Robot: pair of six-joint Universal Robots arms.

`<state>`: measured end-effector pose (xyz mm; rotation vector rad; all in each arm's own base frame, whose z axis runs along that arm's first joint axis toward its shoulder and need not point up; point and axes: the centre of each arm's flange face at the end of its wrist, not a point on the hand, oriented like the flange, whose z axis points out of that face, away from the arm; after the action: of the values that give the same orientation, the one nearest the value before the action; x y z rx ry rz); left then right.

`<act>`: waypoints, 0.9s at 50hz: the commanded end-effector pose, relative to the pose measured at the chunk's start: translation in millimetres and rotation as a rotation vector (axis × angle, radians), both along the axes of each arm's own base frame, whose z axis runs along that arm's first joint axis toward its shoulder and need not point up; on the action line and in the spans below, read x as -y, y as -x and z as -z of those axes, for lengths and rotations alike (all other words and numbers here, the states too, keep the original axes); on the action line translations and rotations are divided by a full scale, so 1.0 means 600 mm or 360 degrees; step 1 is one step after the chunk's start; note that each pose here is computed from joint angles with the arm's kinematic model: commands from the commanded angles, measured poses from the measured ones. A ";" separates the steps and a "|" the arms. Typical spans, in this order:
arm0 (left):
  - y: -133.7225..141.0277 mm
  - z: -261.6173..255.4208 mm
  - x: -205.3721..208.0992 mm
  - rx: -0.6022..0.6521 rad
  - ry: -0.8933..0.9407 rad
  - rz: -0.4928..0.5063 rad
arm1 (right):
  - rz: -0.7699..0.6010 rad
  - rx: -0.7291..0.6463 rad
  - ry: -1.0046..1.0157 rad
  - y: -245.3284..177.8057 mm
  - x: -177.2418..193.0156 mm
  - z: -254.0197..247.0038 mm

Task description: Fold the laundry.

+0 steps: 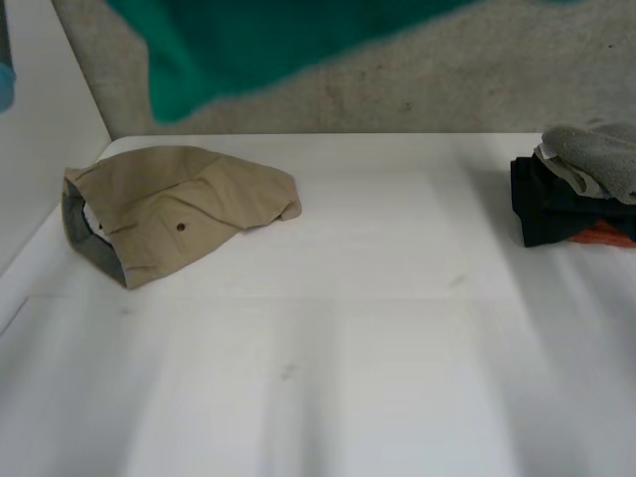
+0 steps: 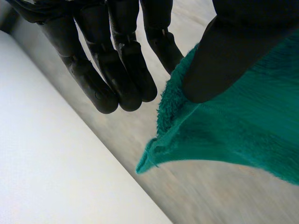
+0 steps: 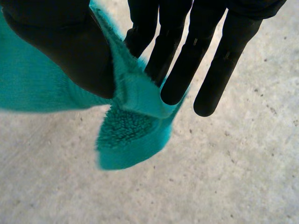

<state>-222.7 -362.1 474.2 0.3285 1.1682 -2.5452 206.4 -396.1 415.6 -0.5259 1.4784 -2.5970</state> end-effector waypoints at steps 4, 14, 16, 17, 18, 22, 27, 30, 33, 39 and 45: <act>0.008 0.147 0.028 0.0148 -0.0461 0.0038 | -0.0099 -0.0277 -0.0424 -0.036 -0.014 0.118; 0.031 0.426 0.004 0.0372 -0.1165 0.0124 | -0.0222 -0.0716 -0.1199 -0.056 -0.062 0.362; 0.029 0.452 -0.001 0.0393 -0.1226 0.0123 | -0.0234 -0.0776 -0.1271 -0.053 -0.070 0.393; 0.026 0.470 -0.004 0.0415 -0.1271 0.0116 | -0.0238 -0.0828 -0.1329 -0.048 -0.078 0.415; 0.024 0.476 -0.006 0.0422 -0.1290 0.0115 | -0.0239 -0.0846 -0.1354 -0.046 -0.081 0.424; 0.014 0.482 -0.013 0.0433 -0.1321 0.0110 | -0.0250 -0.0883 -0.1449 -0.038 -0.098 0.441; 0.009 0.467 -0.021 0.0428 -0.1299 0.0131 | -0.0234 -0.0852 -0.1509 -0.031 -0.107 0.419; 0.009 0.459 -0.026 0.0428 -0.1286 0.0150 | -0.0242 -0.0850 -0.1510 -0.030 -0.109 0.410; 0.009 0.457 -0.030 0.0429 -0.1285 0.0155 | -0.0238 -0.0881 -0.1484 -0.034 -0.108 0.406; 0.009 0.459 -0.034 0.0432 -0.1294 0.0155 | -0.0240 -0.0987 -0.1401 -0.041 -0.106 0.401; 0.009 0.456 -0.039 0.0433 -0.1294 0.0157 | -0.0241 -0.0979 -0.1362 -0.043 -0.101 0.392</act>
<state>-228.3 -341.2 199.7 0.8947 2.0422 -1.8838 230.1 -332.3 175.4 -1.2479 2.3930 -1.4459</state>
